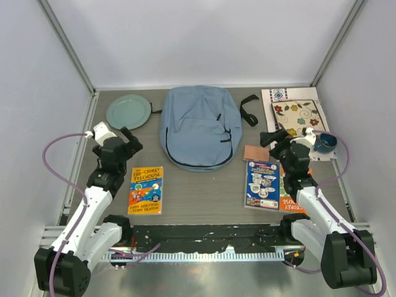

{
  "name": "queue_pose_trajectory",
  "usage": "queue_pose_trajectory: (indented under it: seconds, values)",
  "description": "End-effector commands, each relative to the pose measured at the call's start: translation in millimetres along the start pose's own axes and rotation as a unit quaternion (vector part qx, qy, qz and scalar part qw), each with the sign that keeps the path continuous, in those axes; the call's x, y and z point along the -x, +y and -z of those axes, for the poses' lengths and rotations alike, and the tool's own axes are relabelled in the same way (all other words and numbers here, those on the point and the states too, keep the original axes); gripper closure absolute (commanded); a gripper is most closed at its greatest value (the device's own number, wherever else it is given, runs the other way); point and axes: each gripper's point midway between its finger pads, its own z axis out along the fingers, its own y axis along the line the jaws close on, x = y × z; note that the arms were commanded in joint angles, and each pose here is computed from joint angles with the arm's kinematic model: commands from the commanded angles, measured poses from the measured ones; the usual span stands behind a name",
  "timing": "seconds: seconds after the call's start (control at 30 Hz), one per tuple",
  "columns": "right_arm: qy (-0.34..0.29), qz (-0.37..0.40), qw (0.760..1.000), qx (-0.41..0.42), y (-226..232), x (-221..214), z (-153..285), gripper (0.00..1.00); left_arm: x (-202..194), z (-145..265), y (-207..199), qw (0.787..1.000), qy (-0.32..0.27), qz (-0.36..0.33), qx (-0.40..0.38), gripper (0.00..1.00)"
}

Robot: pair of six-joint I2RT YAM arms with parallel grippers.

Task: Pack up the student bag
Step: Move the student bag to the center of the board.

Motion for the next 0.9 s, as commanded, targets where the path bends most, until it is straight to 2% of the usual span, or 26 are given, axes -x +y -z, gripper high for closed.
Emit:
queue_pose_trajectory:
  seconds: [0.0, 0.03, 0.1, 0.13, 0.27, 0.37, 0.43, 0.57, 0.7, 0.87]
  values:
    - [0.094, -0.044, 0.993, 0.062, 15.2, -43.8, 14.0, 0.00, 25.1, 15.8, 7.2, 0.998, -0.005, 0.039, 0.052, 0.00]
    - [0.105, -0.029, 0.990, 0.085, 27.7, -40.4, 12.9, 0.00, 23.9, 16.9, 7.0, 0.997, 0.004, 0.043, 0.057, 0.00]
    - [0.116, -0.016, 0.991, 0.065, 28.2, -35.5, 8.9, 0.00, 21.7, 21.7, 2.0, 0.997, 0.029, 0.051, 0.054, 0.01]
    - [0.104, -0.018, 0.992, 0.066, 41.1, -17.6, 4.5, 0.00, 14.9, 23.3, -11.4, 0.997, 0.056, 0.040, 0.018, 0.00]
    - [0.128, -0.004, 0.985, 0.111, 58.8, -21.7, 4.3, 0.00, 8.9, 45.2, -47.6, 0.989, 0.112, -0.015, -0.098, 0.00]
    - [0.144, -0.011, 0.982, 0.120, 55.4, -34.9, 5.4, 0.00, -1.8, 57.2, -44.8, 0.984, 0.128, -0.034, -0.120, 0.00]
    - [0.162, -0.008, 0.980, 0.118, 48.9, -46.9, 6.2, 0.00, 2.1, 67.9, -42.0, 0.983, 0.110, -0.046, -0.137, 0.00]
    - [0.189, 0.019, 0.976, 0.110, 41.2, -58.0, 4.6, 0.00, -5.6, 75.2, -18.8, 0.984, 0.110, -0.085, -0.111, 0.00]
    - [0.199, 0.035, 0.975, 0.094, 37.1, -57.9, -0.1, 0.00, -11.6, 79.5, -20.6, 0.981, 0.126, -0.085, -0.121, 0.01]
    - [0.221, 0.028, 0.971, 0.085, 34.2, -66.2, -2.1, 0.00, -19.5, 77.2, -8.1, 0.981, 0.146, -0.092, -0.086, 0.00]
